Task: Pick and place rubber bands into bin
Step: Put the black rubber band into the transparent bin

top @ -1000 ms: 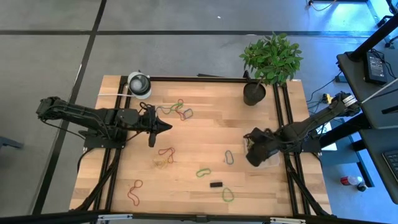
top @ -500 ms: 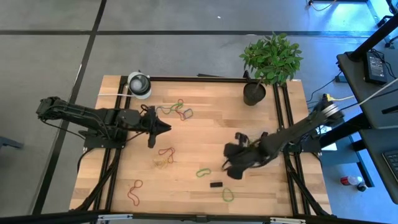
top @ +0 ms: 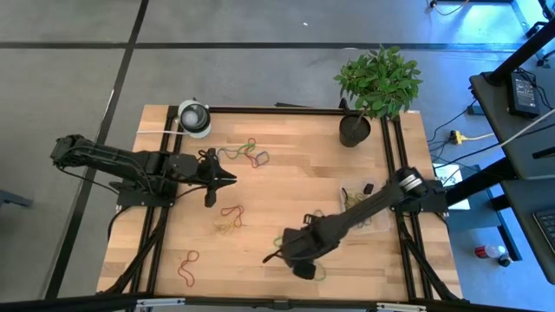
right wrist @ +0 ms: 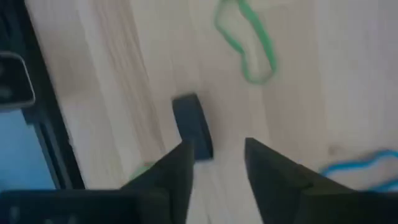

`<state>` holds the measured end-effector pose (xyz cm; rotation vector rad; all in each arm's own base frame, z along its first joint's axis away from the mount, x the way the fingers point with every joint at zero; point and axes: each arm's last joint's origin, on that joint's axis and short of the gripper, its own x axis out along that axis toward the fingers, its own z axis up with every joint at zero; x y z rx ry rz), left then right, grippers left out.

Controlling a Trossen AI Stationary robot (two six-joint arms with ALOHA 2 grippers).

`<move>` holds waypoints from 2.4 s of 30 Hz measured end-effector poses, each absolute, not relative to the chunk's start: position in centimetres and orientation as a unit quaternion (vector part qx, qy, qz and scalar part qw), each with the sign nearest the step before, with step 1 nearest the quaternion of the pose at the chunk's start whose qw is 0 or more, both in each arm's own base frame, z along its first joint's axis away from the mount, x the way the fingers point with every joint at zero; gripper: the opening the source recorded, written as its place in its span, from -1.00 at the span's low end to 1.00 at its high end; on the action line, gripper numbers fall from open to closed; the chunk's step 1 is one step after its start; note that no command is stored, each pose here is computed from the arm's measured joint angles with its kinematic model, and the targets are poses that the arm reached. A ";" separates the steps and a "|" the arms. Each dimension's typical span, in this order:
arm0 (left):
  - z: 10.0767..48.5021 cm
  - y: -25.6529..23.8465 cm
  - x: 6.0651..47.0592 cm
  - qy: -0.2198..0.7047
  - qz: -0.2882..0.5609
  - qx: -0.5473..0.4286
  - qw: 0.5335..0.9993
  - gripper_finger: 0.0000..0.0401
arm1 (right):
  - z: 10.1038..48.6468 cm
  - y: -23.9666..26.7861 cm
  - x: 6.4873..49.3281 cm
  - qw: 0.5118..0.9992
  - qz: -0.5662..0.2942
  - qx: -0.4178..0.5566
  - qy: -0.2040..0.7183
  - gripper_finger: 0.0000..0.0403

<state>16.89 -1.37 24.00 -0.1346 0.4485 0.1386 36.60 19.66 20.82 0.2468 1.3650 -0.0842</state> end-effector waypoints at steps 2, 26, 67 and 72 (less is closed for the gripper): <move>24.0 -1.4 16.9 0.224 0.069 -0.066 0.970 -0.71 | 20.0 19.9 37.1 0.766 -0.044 0.118 0.630 -0.14; 23.9 -1.5 16.9 0.228 0.055 -0.087 0.968 -0.71 | 14.5 23.6 36.4 0.732 -0.148 0.168 0.643 -0.93; 24.7 -1.2 17.2 0.172 0.108 -0.135 0.970 -0.69 | 18.8 8.4 13.1 0.673 -0.299 0.267 0.622 -0.86; 24.7 -1.2 17.2 0.171 0.113 -0.140 0.969 -0.63 | 19.0 8.6 13.3 0.689 -0.263 0.245 0.629 -0.63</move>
